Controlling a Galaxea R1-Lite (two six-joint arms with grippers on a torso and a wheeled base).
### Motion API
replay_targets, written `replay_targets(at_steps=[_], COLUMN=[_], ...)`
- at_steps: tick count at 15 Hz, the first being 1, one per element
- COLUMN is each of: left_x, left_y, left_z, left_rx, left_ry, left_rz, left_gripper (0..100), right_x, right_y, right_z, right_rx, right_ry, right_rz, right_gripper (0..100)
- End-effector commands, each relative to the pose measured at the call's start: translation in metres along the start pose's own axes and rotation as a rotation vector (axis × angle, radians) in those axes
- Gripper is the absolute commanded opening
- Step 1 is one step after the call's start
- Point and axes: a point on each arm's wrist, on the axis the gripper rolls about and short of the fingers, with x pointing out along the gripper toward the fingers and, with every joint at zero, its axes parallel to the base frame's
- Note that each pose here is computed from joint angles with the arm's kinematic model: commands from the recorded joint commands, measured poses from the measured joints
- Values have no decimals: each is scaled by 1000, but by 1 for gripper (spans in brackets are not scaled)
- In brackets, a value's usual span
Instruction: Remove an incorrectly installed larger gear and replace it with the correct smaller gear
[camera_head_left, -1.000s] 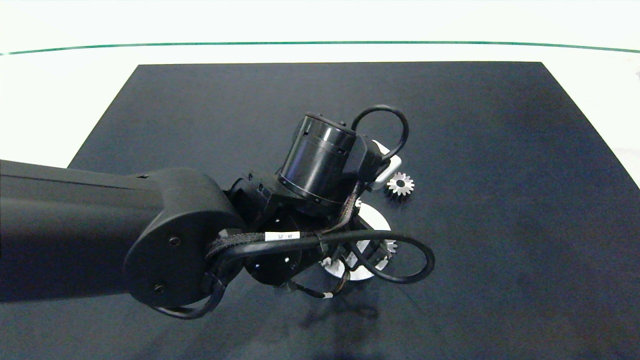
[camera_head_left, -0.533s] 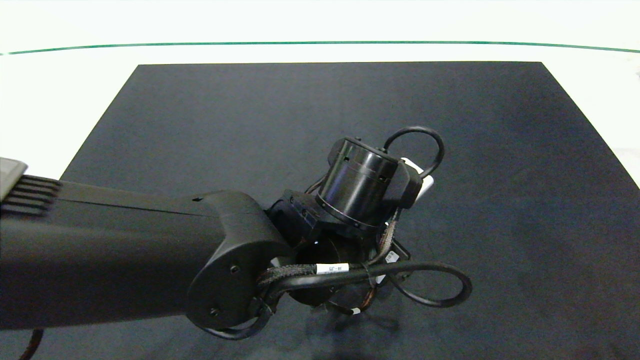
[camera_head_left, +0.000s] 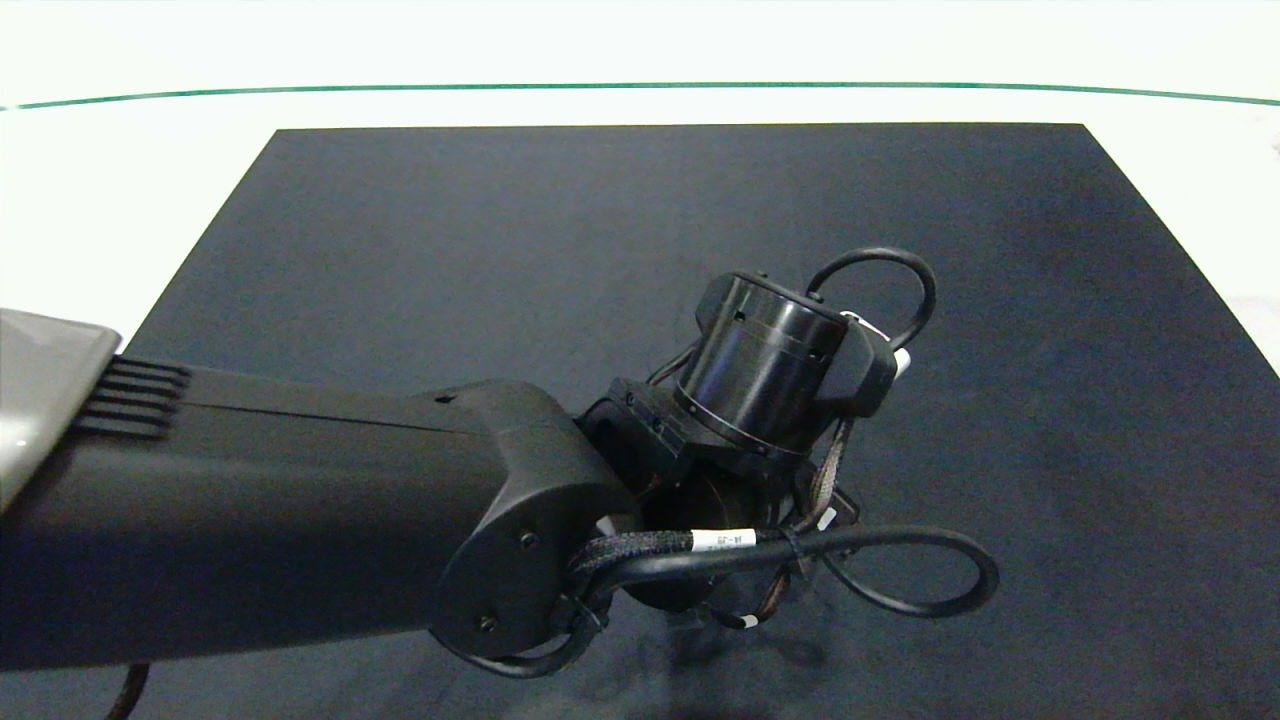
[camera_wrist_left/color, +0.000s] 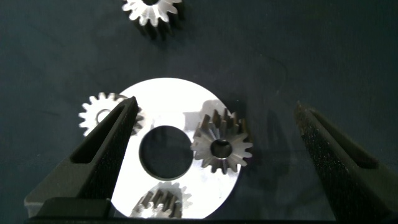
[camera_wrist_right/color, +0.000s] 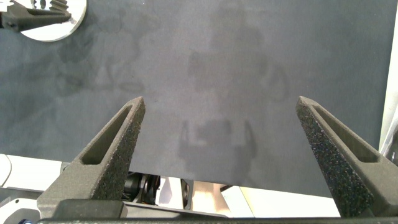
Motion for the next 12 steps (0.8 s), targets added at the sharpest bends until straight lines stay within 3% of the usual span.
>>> replay_targets(at_steps=[1,4,12], left_x=[-21,-26,-9], left_y=[18,32,30], left_z=[6,0,-21], left_rx=[-8,-14,3], left_ry=[-12,15,95], left_rz=[24,51,54], left_gripper=[100,100,100], right_x=[0,0,0], right_y=[0,0,0], right_z=[0,0,0], right_rx=[-1,0,0], right_ry=[5,5,5], right_rz=[-1,-2,-2], right_gripper=[100,100,100])
